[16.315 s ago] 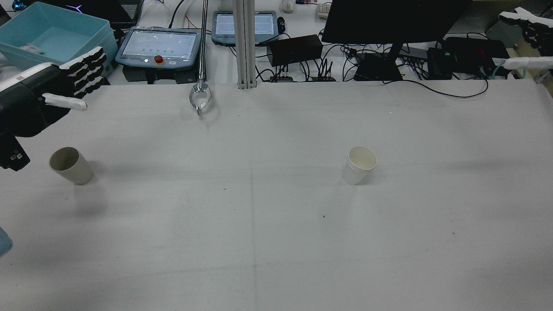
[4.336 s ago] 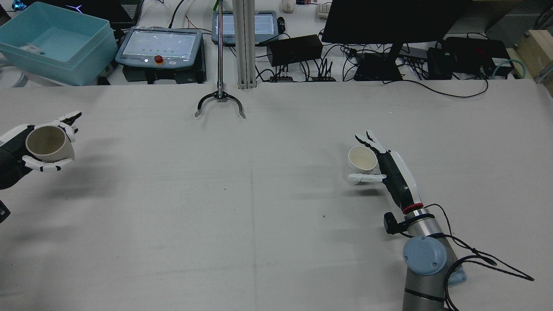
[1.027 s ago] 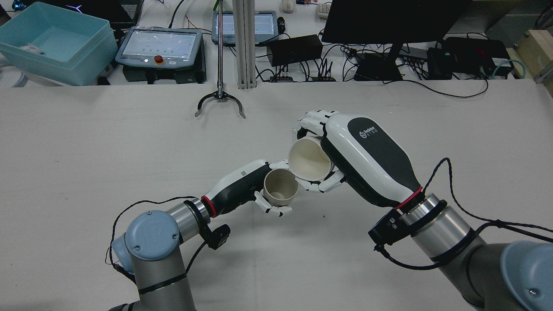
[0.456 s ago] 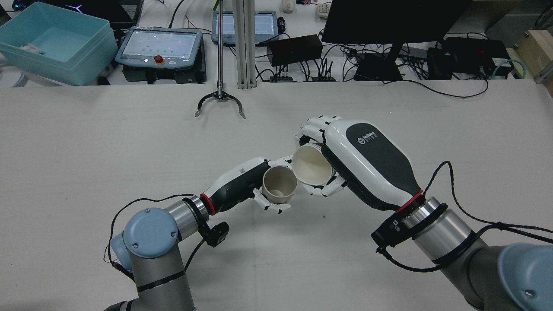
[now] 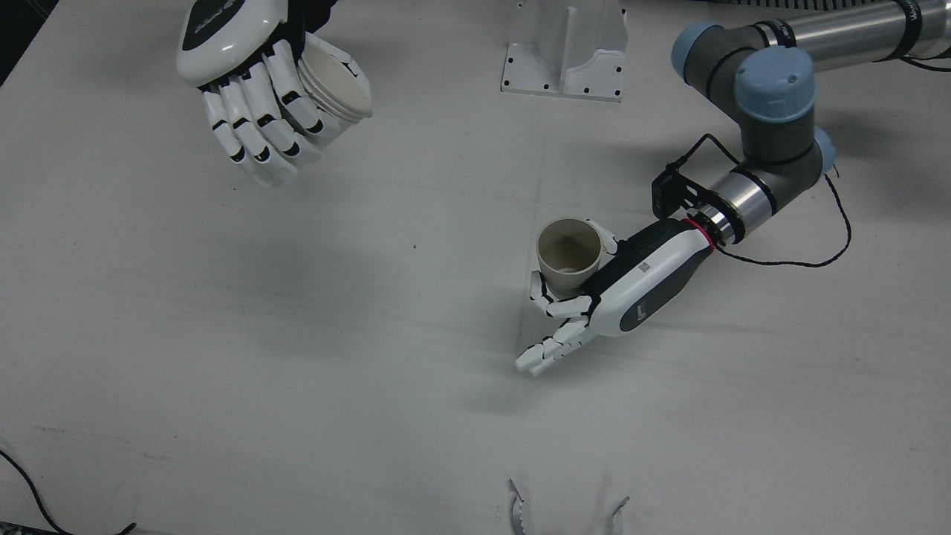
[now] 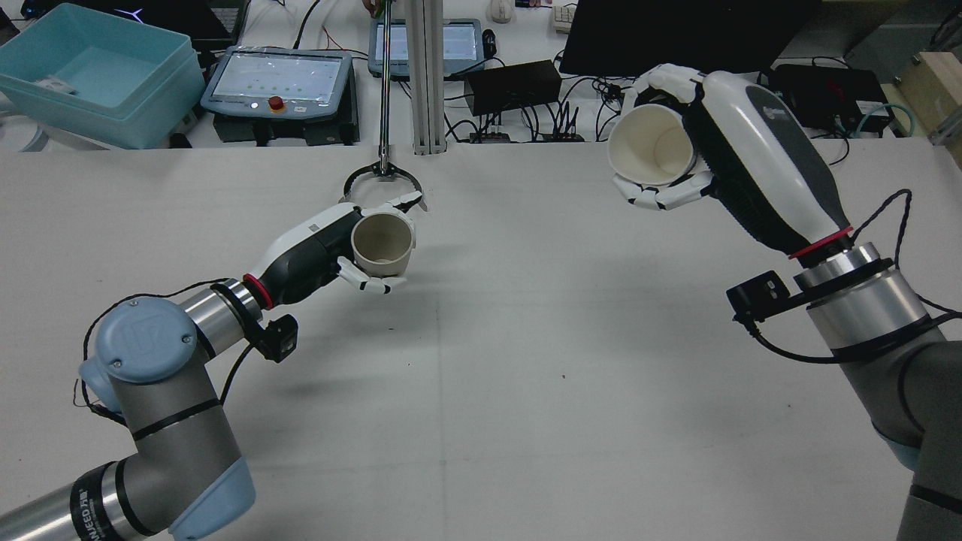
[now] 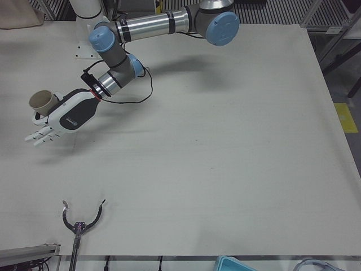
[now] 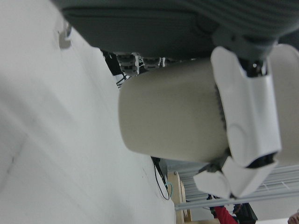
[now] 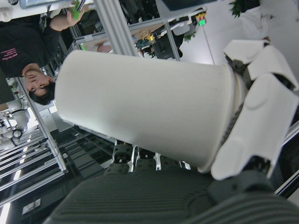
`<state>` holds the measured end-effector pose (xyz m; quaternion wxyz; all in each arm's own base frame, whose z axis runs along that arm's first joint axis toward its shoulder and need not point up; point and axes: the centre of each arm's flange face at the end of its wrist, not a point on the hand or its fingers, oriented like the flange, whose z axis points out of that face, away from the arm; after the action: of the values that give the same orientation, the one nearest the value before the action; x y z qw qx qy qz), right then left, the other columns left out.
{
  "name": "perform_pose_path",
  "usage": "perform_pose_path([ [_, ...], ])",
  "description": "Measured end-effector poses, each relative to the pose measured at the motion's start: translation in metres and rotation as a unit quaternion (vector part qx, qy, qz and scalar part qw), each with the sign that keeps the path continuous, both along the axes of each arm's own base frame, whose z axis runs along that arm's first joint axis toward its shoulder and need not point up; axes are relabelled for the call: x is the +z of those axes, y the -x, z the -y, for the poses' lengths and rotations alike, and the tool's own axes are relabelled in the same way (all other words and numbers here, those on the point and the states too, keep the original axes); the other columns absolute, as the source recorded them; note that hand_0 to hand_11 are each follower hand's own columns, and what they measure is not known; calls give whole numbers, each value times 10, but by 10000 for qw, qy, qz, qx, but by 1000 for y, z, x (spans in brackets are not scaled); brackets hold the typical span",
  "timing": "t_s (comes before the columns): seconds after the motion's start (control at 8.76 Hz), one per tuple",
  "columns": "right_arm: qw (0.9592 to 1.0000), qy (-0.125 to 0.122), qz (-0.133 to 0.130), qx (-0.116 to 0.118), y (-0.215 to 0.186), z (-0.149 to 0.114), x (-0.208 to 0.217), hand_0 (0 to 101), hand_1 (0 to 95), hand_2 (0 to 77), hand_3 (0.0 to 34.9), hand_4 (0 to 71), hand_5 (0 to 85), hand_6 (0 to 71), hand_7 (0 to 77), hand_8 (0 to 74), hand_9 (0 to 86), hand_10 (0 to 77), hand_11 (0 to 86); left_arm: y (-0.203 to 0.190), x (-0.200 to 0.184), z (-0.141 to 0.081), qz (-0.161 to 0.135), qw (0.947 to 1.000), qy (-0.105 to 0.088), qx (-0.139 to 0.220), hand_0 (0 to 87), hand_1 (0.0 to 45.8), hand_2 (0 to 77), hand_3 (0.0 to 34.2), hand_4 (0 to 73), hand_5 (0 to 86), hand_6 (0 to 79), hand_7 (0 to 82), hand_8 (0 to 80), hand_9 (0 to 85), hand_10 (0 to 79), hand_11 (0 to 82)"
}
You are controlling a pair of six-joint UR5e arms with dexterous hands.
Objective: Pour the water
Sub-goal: 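Move both hands apart, still holding the cups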
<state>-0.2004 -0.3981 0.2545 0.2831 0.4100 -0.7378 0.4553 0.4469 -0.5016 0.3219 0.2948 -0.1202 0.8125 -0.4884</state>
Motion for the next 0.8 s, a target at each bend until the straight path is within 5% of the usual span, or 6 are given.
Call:
perform_pose_path([
  [0.11,9984,202,499,192,-23,10,13,502,147,371,0,76,535,316,475,240,360,191,311,45,36,19,41,9993,259,-262,531,158,425,0,360,529,11,104,27,44,27,109],
  [0.34,9872,456,1501,298,-45,26,36,500,147,371,0,87,518,316,475,240,365,207,311,129,106,43,109,9941,749,-771,523,158,425,1,360,529,44,104,27,44,60,114],
  [0.57,9670,736,2438,70,-35,44,74,507,142,382,0,87,529,311,458,240,365,207,322,204,175,49,218,9854,1127,-1261,523,158,425,1,360,529,44,109,27,44,60,114],
  [0.8,9410,983,3232,-220,-22,56,112,495,142,382,0,87,513,305,447,251,376,207,327,245,241,41,342,9768,1443,-1543,523,158,425,1,360,529,44,109,27,49,65,125],
])
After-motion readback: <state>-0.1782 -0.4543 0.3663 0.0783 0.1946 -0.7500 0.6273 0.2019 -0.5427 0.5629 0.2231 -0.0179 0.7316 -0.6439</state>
